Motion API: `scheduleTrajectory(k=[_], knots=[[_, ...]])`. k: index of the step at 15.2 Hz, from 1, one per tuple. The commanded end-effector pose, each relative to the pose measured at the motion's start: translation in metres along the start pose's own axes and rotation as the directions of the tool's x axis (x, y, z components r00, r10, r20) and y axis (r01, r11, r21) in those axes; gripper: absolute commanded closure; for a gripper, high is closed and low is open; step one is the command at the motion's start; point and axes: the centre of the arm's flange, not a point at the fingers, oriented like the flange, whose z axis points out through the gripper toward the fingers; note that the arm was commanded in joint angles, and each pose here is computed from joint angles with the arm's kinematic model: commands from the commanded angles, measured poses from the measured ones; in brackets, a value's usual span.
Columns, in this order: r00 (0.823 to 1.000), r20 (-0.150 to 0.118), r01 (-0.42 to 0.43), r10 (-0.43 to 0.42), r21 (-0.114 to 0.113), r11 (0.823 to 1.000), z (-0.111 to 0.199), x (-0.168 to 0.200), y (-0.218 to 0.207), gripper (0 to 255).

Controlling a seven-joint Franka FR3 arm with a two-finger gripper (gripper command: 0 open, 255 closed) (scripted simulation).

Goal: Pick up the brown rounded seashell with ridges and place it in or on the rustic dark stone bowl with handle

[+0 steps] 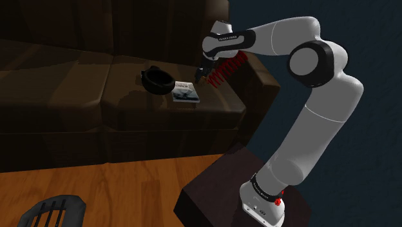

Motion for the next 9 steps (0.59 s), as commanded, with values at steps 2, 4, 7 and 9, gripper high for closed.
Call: scheduleTrajectory(k=[2,4,7,9], knots=[[1.0,0.0,0.0,0.0,0.0,1.0,0.0,0.0,0.0,255],[1.0,0.0,0.0,0.0,0.0,1.0,0.0,0.0,0.0,255],[1.0,0.0,0.0,0.0,0.0,1.0,0.0,0.0001,0.0,255],[1.0,0.0,0.0,0.0,0.0,1.0,0.0,0.0,-0.0002,255]])
